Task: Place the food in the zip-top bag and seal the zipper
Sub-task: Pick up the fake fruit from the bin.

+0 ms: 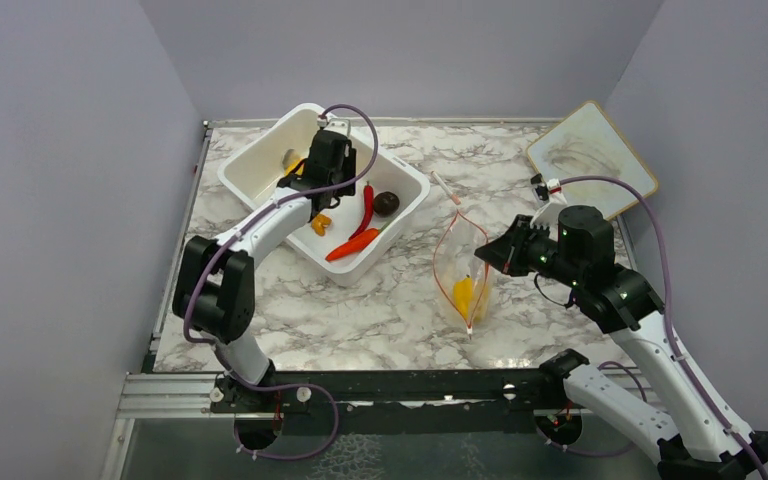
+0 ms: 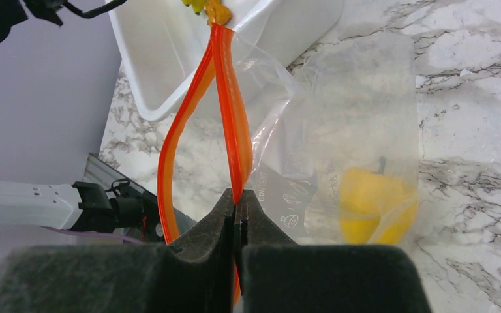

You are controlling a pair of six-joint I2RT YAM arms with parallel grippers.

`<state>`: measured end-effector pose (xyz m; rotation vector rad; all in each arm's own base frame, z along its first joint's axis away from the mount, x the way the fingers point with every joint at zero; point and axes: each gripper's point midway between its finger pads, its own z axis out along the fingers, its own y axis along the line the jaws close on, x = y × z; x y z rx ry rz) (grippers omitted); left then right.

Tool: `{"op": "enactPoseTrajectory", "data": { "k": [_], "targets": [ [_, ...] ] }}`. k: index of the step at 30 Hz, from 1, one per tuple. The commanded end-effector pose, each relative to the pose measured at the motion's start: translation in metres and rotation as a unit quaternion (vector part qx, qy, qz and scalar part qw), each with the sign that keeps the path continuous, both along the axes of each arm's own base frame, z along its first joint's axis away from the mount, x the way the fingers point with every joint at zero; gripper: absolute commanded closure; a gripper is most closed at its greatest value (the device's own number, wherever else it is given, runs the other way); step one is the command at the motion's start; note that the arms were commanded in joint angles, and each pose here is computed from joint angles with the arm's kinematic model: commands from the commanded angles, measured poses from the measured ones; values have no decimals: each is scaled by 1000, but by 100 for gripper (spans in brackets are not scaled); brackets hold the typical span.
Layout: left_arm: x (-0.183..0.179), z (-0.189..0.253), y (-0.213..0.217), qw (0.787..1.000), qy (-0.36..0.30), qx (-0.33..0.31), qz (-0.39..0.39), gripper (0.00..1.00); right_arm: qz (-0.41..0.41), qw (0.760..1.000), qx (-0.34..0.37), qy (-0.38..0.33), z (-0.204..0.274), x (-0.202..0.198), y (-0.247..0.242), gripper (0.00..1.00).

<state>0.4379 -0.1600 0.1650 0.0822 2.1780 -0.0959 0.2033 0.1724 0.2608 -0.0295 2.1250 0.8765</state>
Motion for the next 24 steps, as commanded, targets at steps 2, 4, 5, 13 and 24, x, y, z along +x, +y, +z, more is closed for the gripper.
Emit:
{"op": "enactPoseTrajectory", "data": {
  "k": [2,4,5,13,24],
  "targets": [
    [37,-17,4,1000,-2,0,-13,50,5,1000,13,-16,12,1,3,99],
    [44,-27,6,1000,8,-2,-14,51,-3,1000,11,-11,10,2,1,99],
    [46,-33,6,1000,12,-3,-15,51,-5,1000,11,-7,9,2,0,99],
    [64,-62,0,999,23,-3,-34,55,-15,1000,12,2,7,4,-1,99],
    [86,-97,-2,998,55,1,-36,56,-22,1000,12,9,4,0,-4,99]
  ]
}}
